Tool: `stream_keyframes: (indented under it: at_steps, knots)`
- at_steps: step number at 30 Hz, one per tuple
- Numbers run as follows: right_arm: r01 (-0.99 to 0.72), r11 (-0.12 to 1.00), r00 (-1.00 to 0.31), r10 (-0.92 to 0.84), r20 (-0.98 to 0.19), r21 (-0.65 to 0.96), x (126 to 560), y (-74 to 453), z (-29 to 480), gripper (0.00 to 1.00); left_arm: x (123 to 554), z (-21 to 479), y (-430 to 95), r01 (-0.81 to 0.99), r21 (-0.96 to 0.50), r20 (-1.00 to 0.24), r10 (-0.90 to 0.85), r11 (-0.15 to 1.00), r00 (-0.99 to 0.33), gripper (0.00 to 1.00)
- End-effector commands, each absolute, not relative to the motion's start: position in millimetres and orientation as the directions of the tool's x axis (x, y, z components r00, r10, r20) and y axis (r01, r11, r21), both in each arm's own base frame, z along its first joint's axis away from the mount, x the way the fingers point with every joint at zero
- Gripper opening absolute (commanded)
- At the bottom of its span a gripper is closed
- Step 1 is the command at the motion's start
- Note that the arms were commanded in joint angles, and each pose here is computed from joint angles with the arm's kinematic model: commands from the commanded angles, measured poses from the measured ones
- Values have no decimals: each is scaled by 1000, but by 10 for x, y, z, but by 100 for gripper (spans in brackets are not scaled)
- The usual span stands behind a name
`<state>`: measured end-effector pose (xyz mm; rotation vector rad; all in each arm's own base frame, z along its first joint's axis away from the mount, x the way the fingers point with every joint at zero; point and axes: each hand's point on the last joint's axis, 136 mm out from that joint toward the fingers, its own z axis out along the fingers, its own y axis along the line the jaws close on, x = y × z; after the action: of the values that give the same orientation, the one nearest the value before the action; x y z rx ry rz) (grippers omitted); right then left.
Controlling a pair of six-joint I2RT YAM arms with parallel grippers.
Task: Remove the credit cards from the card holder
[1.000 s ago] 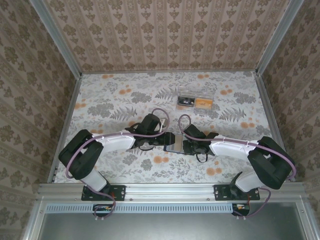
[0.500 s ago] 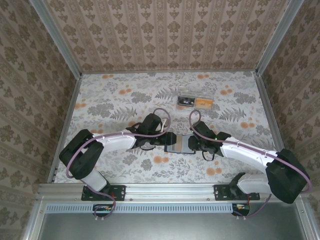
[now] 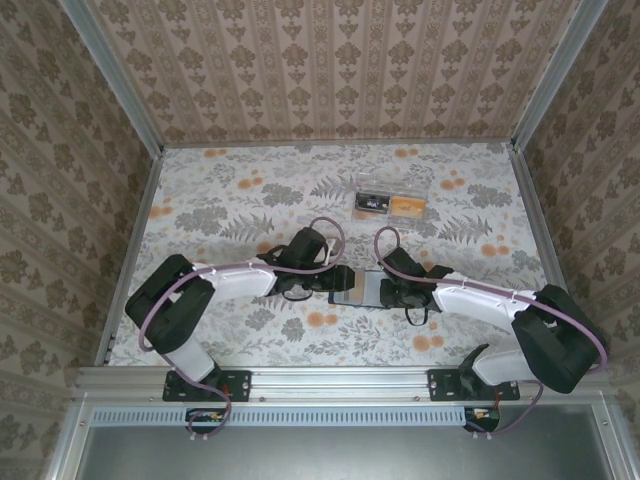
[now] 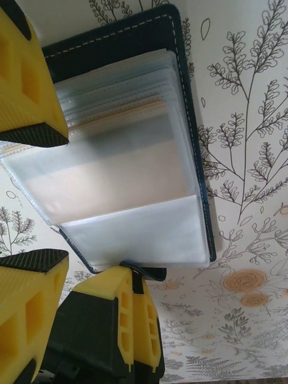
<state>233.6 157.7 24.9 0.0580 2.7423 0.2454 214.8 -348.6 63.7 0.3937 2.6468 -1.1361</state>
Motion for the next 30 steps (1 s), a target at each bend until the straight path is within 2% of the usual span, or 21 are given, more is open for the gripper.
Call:
stream_keyframes:
  at_steps: [1,13,25,30]
  knots:
    - [11,983,-930,78,-359,184,2301,1565,202,27,2151,661,-3572,341,-678,-312,166,651,-936,52]
    - [10,981,-930,80,-360,192,2299,1576,212,27,2131,521,-3499,319,-636,-287,168,702,-943,52]
    - [11,980,-931,82,-355,197,2292,1584,193,27,2085,443,-3583,320,-658,-268,186,682,-945,52]
    - [14,980,-933,85,-350,200,2286,1589,172,27,2070,495,-3636,333,-678,-275,194,656,-942,57]
